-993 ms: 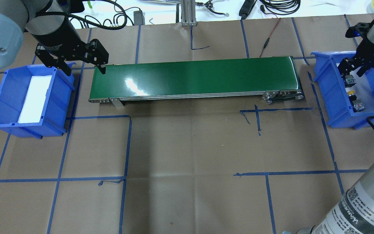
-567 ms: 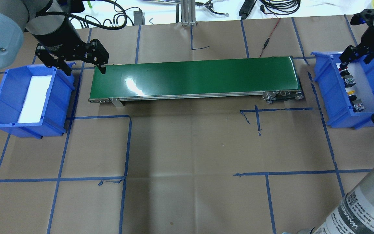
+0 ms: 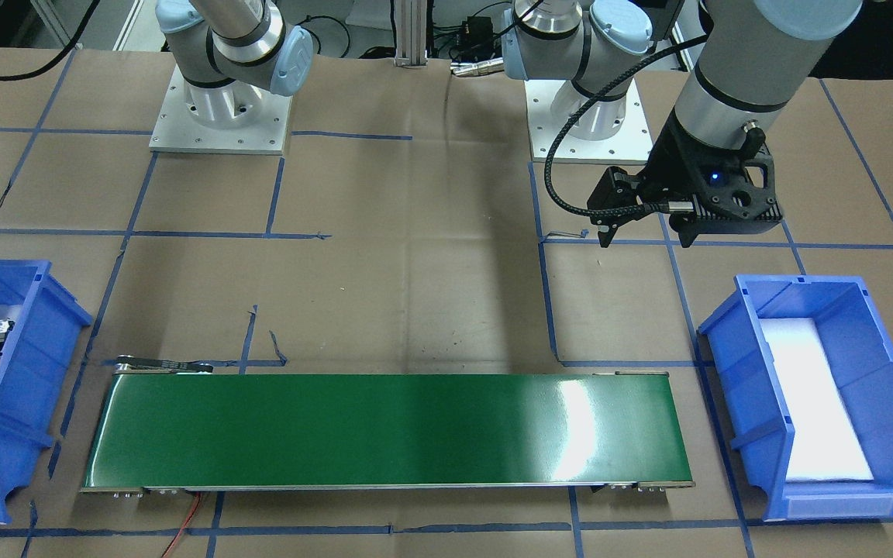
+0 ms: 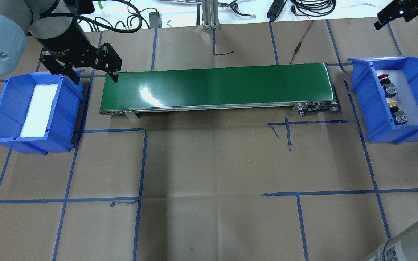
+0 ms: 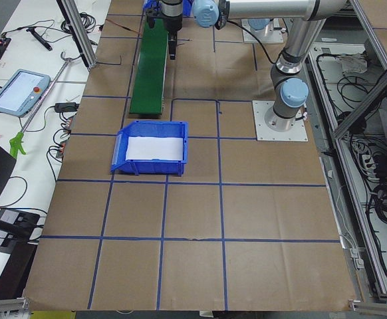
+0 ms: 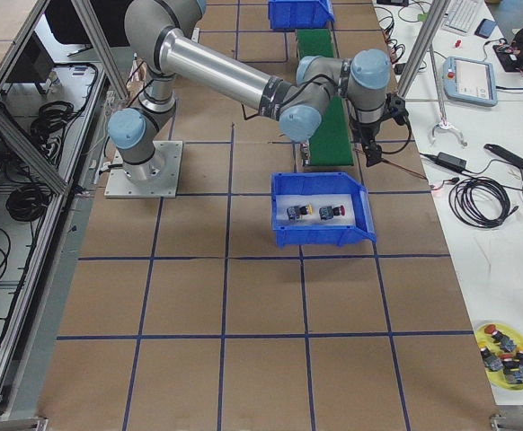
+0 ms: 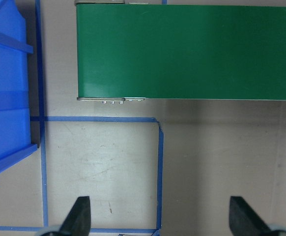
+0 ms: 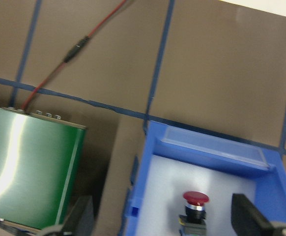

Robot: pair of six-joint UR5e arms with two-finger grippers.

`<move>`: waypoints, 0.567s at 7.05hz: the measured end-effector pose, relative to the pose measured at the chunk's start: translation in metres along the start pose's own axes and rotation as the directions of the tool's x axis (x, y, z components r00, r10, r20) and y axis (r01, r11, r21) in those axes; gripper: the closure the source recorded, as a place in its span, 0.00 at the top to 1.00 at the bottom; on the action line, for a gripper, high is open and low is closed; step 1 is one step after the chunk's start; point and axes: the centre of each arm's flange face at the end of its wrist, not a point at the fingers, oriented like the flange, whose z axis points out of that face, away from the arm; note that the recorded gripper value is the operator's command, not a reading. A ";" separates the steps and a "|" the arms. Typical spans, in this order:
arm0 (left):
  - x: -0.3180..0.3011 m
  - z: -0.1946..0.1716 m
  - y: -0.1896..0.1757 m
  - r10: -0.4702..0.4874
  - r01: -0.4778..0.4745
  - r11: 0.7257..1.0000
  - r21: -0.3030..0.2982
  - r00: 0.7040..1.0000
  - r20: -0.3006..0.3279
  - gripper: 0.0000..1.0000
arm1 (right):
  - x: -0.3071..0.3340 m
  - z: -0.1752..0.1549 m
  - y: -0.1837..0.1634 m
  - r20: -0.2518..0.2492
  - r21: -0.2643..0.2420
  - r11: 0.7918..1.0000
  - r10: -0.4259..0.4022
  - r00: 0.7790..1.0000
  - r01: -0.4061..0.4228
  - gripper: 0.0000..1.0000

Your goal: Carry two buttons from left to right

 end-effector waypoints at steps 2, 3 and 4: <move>0.000 0.000 0.000 0.000 0.000 1.000 0.000 1.000 0.000 1.00 | -0.061 -0.032 0.006 0.024 -0.071 0.976 0.209 0.978 -0.207 1.00; 0.000 0.000 0.000 -0.001 0.001 1.000 0.000 1.000 0.000 1.00 | -0.093 -0.038 0.005 0.009 -0.102 0.958 0.270 0.963 -0.268 1.00; 0.000 0.001 0.000 -0.001 0.001 1.000 -0.001 1.000 0.000 1.00 | -0.134 -0.045 0.009 -0.022 -0.128 0.945 0.301 0.954 -0.301 1.00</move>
